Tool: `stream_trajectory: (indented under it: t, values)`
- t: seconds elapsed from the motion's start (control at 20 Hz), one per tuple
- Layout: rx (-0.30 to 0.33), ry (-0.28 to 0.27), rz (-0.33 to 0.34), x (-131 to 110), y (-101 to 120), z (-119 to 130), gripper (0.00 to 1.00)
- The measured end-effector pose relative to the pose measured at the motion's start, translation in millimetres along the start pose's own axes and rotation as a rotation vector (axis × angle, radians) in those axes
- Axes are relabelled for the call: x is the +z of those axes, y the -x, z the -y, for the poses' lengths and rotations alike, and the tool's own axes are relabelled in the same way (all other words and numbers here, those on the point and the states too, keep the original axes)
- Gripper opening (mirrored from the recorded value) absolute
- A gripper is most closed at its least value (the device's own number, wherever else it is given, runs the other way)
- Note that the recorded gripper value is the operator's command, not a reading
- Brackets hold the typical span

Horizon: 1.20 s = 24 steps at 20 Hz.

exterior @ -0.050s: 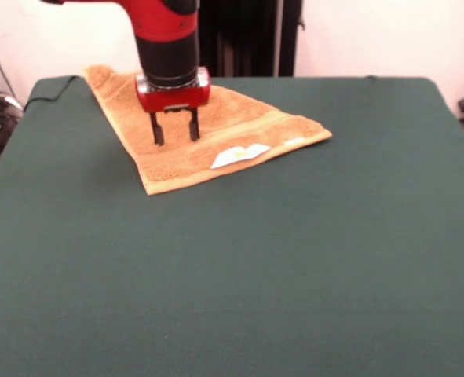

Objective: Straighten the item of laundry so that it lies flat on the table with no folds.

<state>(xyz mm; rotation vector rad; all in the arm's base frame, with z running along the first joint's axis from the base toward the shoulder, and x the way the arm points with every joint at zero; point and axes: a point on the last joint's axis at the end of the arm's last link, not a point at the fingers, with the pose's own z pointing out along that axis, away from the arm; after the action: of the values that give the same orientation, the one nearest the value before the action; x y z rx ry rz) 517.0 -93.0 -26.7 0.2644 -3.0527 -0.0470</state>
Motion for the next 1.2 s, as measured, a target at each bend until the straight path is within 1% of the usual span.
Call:
stream_trajectory:
  t: [0.25,0.7,1.2]
  values:
    - [0.008,0.001,0.009,11,2,3,1.00]
    - [-0.004,-0.020,0.004,12,3,1,1.00]
    - [-0.016,-0.044,0.013,13,2,-2,1.00]
